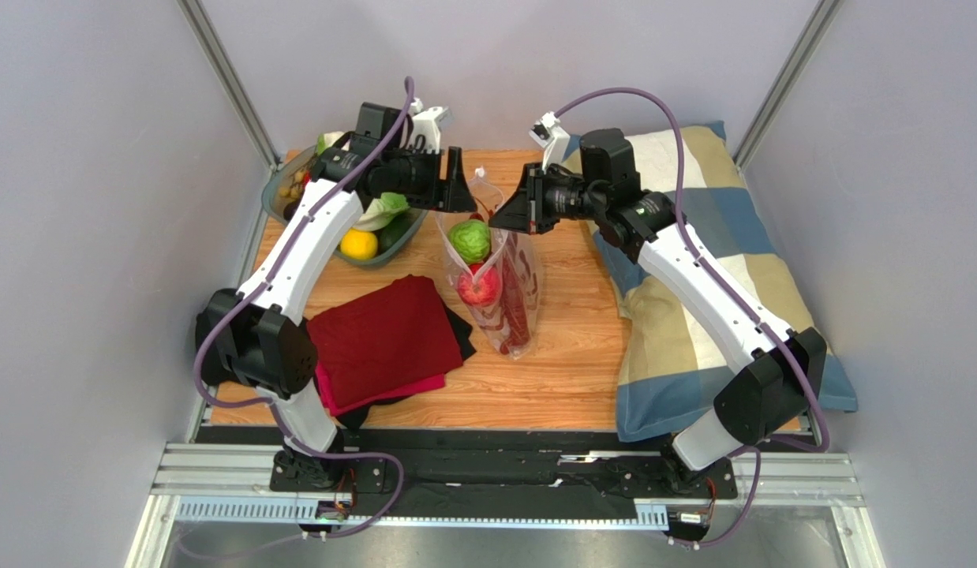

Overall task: Place the food in the zip-top bag and seal the zipper
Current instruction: Adjust the zipper food storage bag at the center of the board.

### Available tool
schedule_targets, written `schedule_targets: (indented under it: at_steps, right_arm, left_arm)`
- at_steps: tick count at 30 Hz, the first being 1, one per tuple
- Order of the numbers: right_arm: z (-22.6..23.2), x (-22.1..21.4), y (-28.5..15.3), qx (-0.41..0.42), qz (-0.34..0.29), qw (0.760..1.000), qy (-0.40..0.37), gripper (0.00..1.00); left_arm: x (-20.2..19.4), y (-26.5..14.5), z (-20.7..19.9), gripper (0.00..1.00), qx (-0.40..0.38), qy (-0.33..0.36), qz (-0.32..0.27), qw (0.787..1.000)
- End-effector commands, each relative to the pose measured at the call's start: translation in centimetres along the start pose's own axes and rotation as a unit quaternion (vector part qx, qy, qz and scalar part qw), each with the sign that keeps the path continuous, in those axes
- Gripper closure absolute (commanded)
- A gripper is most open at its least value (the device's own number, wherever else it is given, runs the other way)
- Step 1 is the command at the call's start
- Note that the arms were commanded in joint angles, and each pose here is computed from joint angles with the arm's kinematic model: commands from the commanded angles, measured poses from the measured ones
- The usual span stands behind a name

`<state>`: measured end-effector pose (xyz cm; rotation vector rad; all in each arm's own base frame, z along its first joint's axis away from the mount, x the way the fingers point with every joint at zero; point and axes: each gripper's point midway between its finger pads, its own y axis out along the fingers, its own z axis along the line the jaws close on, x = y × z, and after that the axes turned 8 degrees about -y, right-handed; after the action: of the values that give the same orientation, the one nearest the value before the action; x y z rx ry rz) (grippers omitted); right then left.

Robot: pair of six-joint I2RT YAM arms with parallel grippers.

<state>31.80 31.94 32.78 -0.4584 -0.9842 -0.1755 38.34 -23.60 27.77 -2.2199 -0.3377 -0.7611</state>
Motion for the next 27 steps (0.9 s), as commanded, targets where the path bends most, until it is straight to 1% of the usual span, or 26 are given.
schedule_targets:
  at_steps: [1, 2, 3, 9, 13, 20, 23, 24, 25, 27]
  right_arm:
    - [1.7, 1.7, -0.6, 0.015, -0.042, 0.999, -0.011, 1.0]
    - [1.6, 1.5, -0.6, 0.013, -0.041, 0.999, -0.009, 1.0]
    - [1.4, 1.2, -0.5, 0.007, -0.041, 0.999, -0.007, 1.0]
    - [1.2, 1.2, -1.0, -0.009, -0.052, 0.999, -0.013, 1.0]
    - [1.2, 0.7, -1.0, -0.016, -0.055, 0.998, -0.016, 1.0]
    - [2.1, -0.3, 0.0, -0.019, -0.045, 0.998, -0.038, 1.0]
    - [1.6, -0.6, 0.2, -0.041, -0.041, 0.997, -0.046, 1.0]
    - [1.2, -0.6, 0.3, -0.054, -0.043, 0.997, -0.045, 1.0]
    - [1.2, -0.6, 0.3, -0.057, -0.044, 0.996, -0.047, 1.0]
    - [1.0, -0.5, 0.3, -0.066, -0.046, 0.995, -0.05, 1.0]
  left_arm:
    - [1.9, -0.8, -5.9, 0.29, -0.083, 0.008, -0.018, 0.996]
    - [2.0, -0.8, -6.2, 0.28, -0.091, 0.0, -0.018, 0.996]
    - [2.2, -0.6, -6.7, 0.28, -0.102, -0.024, -0.018, 0.994]
    - [1.9, -0.4, -8.1, 0.2, -0.147, -0.083, -0.008, 0.986]
    - [1.5, 0.1, -8.3, 0.17, -0.158, -0.117, 0.002, 0.98]
    - [0.5, 1.6, -8.5, 0.13, -0.161, -0.13, 0.031, 0.978]
    - [0.0, 1.9, -8.7, 0.13, -0.157, -0.118, 0.041, 0.98]
    - [-0.5, 2.2, -8.3, 0.15, -0.148, -0.121, 0.05, 0.98]
    - [-0.7, 2.4, -8.2, 0.2, -0.141, -0.121, 0.052, 0.981]
    - [-1.2, 2.8, -7.6, 0.26, -0.132, -0.12, 0.059, 0.982]
